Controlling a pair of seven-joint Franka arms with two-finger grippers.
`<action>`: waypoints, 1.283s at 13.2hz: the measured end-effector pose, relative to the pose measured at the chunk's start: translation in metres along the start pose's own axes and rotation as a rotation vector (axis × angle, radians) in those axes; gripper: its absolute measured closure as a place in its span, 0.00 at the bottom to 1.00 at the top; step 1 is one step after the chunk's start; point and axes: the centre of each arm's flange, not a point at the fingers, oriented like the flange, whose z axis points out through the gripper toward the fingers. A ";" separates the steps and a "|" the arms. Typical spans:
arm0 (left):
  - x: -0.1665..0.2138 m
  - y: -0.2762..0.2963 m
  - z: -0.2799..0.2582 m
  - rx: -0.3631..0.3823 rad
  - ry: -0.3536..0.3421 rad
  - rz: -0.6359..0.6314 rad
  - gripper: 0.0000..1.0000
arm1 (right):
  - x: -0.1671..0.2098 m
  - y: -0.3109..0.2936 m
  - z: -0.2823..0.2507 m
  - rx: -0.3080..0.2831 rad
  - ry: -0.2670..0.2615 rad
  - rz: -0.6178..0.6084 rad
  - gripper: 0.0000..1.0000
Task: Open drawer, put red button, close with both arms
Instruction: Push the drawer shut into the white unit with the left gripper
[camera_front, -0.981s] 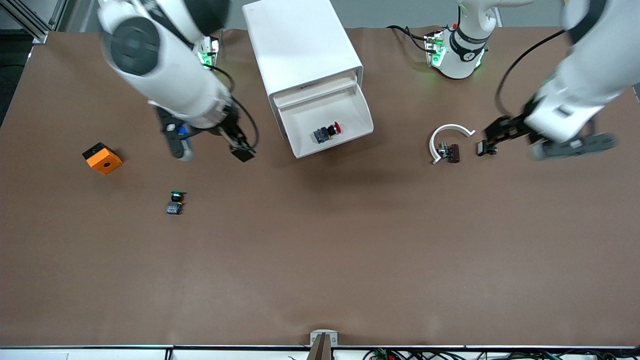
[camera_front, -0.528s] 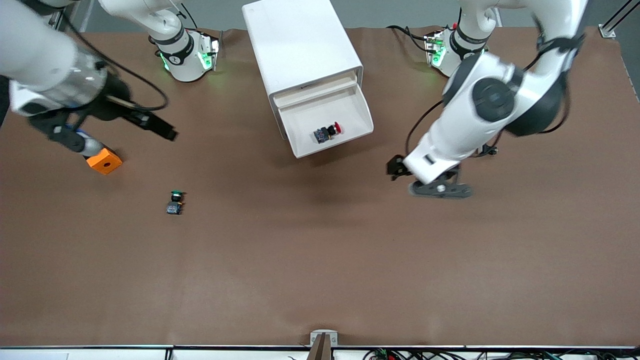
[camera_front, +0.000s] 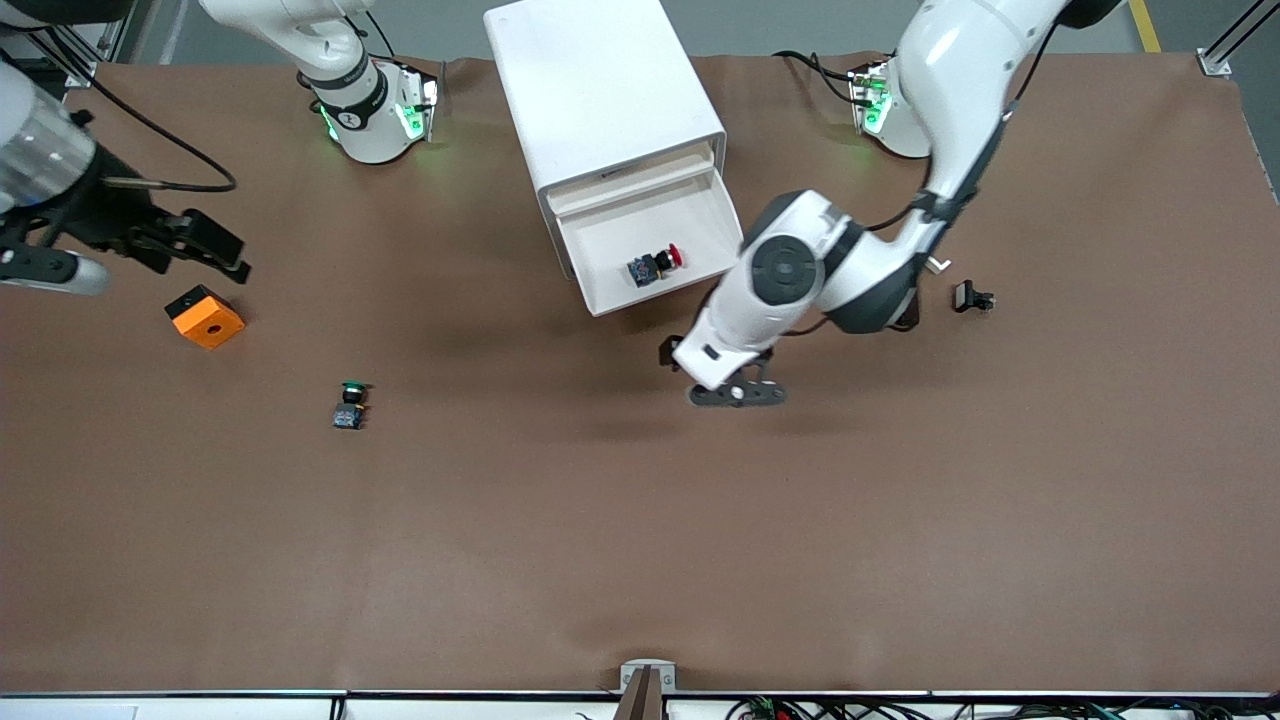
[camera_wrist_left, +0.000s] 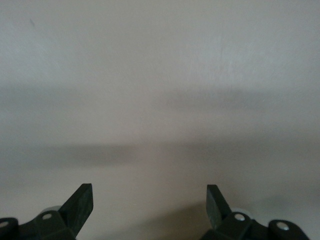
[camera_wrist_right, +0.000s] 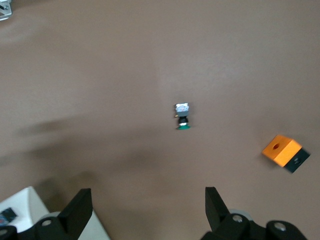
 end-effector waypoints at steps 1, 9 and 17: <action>-0.009 0.009 0.009 0.011 -0.007 -0.013 0.00 | 0.000 0.018 -0.001 0.000 0.008 -0.024 0.00; -0.065 0.034 0.037 0.068 -0.173 -0.059 0.00 | -0.009 0.069 -0.025 -0.056 0.012 -0.097 0.00; -0.114 0.054 0.044 0.090 -0.364 -0.116 0.00 | -0.019 0.066 -0.047 -0.066 -0.013 -0.102 0.00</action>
